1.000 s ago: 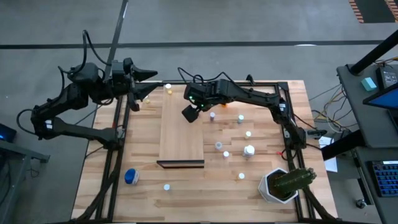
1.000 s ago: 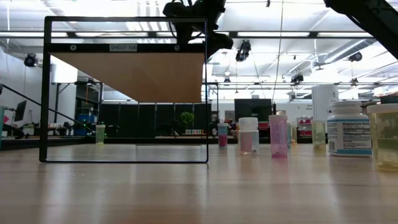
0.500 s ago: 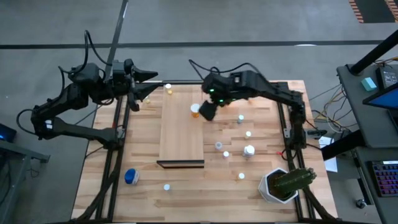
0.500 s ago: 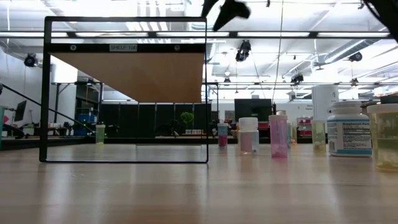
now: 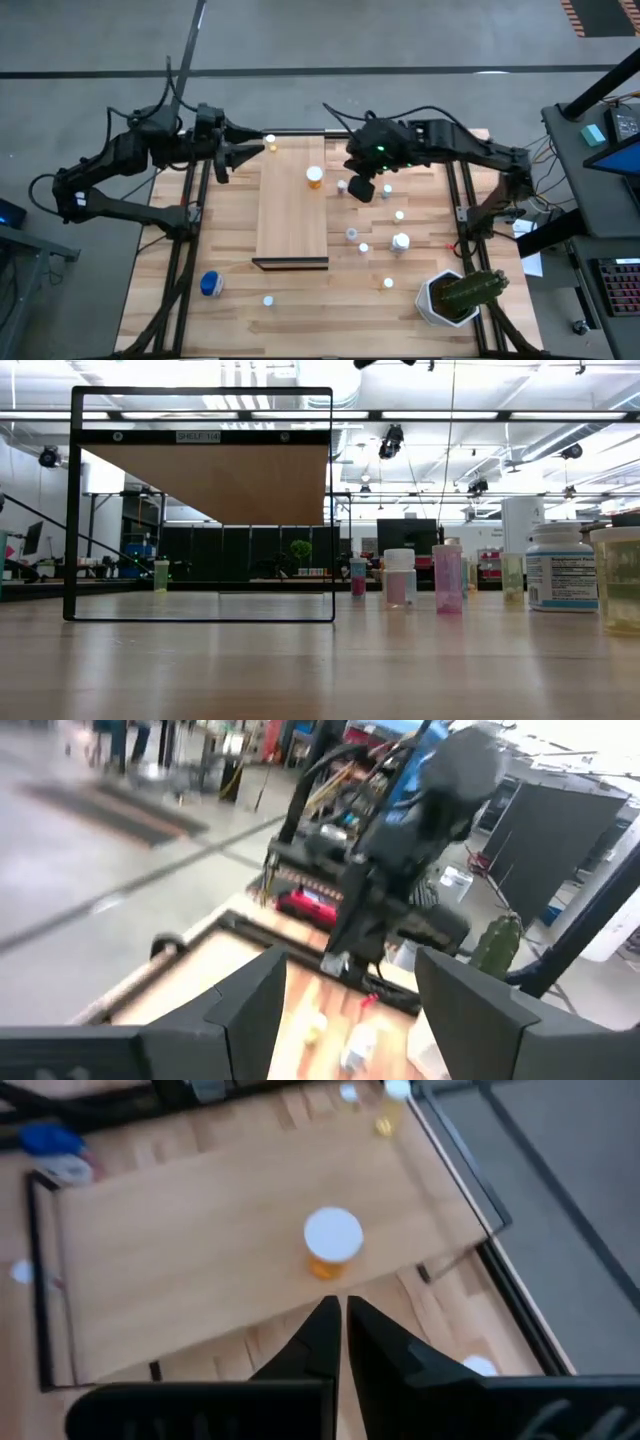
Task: Pick and place medicine bottles onto shelf by color
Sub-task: Put the top left yellow tablet bottle on the shelf
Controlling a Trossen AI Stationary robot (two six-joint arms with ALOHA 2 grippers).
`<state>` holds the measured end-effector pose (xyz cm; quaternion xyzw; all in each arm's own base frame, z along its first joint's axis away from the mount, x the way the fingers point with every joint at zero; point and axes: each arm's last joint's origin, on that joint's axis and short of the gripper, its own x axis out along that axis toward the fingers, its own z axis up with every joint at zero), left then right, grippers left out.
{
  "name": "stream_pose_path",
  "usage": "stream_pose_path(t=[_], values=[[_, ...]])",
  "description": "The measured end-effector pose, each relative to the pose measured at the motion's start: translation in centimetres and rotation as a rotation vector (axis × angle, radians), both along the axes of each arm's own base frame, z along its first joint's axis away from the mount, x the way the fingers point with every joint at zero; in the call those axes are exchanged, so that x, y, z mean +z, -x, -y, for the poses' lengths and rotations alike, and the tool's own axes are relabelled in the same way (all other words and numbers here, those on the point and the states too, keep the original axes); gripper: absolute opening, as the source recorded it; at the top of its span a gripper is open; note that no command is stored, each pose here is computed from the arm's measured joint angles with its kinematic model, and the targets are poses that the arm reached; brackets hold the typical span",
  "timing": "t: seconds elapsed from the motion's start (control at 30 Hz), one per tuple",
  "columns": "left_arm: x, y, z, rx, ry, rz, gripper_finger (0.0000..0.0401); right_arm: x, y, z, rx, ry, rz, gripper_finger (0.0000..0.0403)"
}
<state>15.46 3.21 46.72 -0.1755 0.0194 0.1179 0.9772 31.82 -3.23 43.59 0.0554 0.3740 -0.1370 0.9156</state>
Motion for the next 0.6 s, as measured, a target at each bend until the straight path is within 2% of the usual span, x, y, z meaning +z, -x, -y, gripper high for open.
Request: stream_pose_path(t=[0.07, 0.23, 0.37, 0.47, 0.6], values=[[-0.5, 0.1, -0.2, 0.062, 0.068, -0.038, 0.0208, -0.1, 0.8, -0.2, -0.009, -0.008, 0.06, 0.0011], [-2.7, 1.1, -1.1, 0.394, 0.253, -0.2, 0.0205, -0.8, 2.4, -0.3, -0.023, -0.009, 0.201, 0.0011], [-4.8, 1.9, -2.6, 0.584, 0.378, -0.37, 0.0194, -1.5, 2.8, -0.3, -0.014, 0.005, 0.292, 0.0011], [-6.3, 2.2, -4.1, 0.727, 0.457, -0.502, 0.0184, -2.0, 2.9, -0.3, -0.005, 0.019, 0.317, 0.0011], [-8.1, 2.2, -6.7, 0.866, 0.51, -0.684, 0.0173, -2.7, 2.8, -0.3, -0.004, 0.02, 0.3, 0.0011]])
